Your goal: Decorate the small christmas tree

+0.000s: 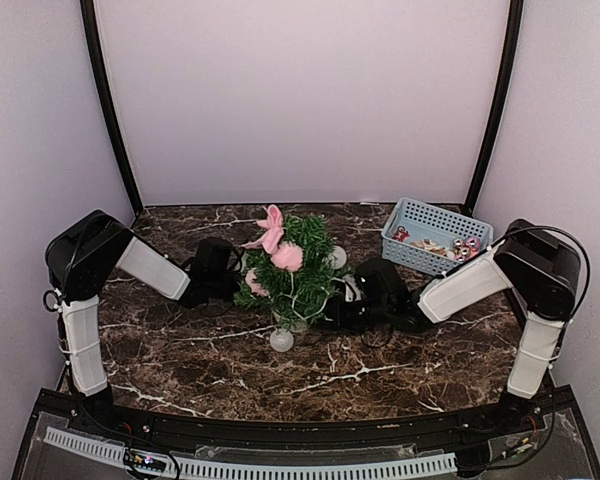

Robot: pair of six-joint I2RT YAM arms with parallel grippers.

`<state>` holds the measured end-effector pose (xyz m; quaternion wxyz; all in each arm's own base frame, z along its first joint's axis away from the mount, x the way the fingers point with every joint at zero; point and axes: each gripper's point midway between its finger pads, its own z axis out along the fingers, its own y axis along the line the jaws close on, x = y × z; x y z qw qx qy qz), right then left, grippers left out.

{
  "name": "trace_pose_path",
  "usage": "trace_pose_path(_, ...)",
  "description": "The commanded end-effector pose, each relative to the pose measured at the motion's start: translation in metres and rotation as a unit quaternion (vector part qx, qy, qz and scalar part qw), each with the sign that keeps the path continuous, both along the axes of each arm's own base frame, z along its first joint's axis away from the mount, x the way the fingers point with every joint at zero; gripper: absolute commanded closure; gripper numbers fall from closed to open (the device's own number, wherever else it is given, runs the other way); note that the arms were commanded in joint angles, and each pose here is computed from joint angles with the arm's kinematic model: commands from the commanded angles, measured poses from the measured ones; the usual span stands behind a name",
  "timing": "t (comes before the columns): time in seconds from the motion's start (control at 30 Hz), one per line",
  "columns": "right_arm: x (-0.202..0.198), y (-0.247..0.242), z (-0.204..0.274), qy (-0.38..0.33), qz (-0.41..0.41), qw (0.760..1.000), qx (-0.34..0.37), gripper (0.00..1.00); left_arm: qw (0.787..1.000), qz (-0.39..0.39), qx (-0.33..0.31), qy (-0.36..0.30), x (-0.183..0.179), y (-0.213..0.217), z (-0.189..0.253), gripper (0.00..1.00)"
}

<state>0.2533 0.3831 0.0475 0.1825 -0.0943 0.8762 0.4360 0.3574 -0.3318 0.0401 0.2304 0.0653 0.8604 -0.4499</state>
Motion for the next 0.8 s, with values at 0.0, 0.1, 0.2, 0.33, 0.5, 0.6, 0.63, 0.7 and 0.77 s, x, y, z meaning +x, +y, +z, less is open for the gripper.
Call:
trace_pose_path(0.0,0.013,0.007,0.026,-0.027,-0.033,0.998,0.044,0.68,0.999,-0.029,-0.019,-0.019,-0.003,-0.016,0.016,0.54)
trace_pose_path(0.1,0.013,0.003,0.022,-0.015,-0.048,0.998,0.047,0.68,0.999,-0.025,-0.011,-0.021,-0.001,-0.014,0.014,0.54)
trace_pose_path(0.2,0.014,-0.004,0.022,-0.014,-0.068,0.997,0.046,0.66,1.000,-0.023,0.001,-0.022,0.000,-0.012,0.010,0.54)
trace_pose_path(0.33,0.017,-0.013,0.027,-0.020,-0.090,0.995,0.044,0.62,0.999,-0.010,0.015,-0.027,0.006,-0.008,0.009,0.53)
trace_pose_path(0.5,0.020,-0.025,0.030,-0.027,-0.119,0.992,0.038,0.53,0.999,0.018,0.025,-0.038,0.016,0.008,0.012,0.47)
trace_pose_path(0.6,0.022,-0.036,0.031,-0.031,-0.141,0.989,0.032,0.49,0.998,0.036,0.031,-0.048,0.023,0.021,0.016,0.44)
trace_pose_path(0.63,0.022,-0.039,0.031,-0.031,-0.148,0.988,0.030,0.48,0.998,0.039,0.032,-0.048,0.022,0.024,0.015,0.43)
trace_pose_path(0.7,0.023,-0.045,0.032,-0.032,-0.160,0.986,0.028,0.46,0.997,0.045,0.034,-0.053,0.024,0.031,0.018,0.42)
trace_pose_path(0.77,0.024,-0.050,0.033,-0.033,-0.170,0.985,0.025,0.44,0.996,0.050,0.038,-0.058,0.025,0.037,0.020,0.40)
